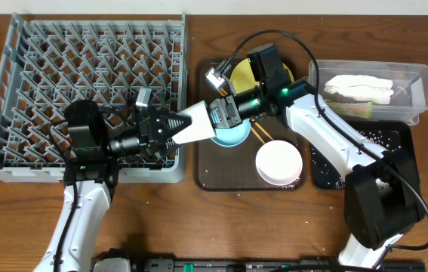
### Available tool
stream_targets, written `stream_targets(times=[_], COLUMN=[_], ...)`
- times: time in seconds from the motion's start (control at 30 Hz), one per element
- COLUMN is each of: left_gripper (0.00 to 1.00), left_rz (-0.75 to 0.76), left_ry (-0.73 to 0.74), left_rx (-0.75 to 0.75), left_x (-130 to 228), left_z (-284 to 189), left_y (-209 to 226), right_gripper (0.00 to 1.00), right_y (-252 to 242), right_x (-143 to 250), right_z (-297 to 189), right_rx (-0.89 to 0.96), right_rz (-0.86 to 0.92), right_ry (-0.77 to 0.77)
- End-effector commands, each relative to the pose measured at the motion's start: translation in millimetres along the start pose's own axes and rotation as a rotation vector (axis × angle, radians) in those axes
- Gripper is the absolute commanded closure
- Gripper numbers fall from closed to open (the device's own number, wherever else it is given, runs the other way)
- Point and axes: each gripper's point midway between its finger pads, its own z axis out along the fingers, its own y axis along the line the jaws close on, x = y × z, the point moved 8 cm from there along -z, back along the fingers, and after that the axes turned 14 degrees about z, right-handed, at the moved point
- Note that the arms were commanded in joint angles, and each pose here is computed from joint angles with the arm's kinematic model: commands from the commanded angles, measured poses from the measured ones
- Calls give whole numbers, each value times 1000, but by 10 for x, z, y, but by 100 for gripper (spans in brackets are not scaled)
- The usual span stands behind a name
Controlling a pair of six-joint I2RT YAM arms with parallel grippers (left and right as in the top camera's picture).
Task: Sort waste into correct bins and load items into the dishwasher
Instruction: 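Grasp the cup with the left gripper from the right gripper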
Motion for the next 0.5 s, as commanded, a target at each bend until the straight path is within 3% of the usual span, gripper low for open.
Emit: stream_targets(times=[0.0, 0.47], left_gripper=[12, 12], left_rz=[47, 47], left_ry=[-10, -12], left_rx=[-1, -2], left_x=[-46, -47], left_z=[-11, -11], left_y=[-47, -46], right_gripper=[99, 99], right_y=[-11, 14], right_x=[42, 36], right_z=[40, 78], right_rx=[-15, -19], right_rz=[11, -10], right_ry=[22, 25])
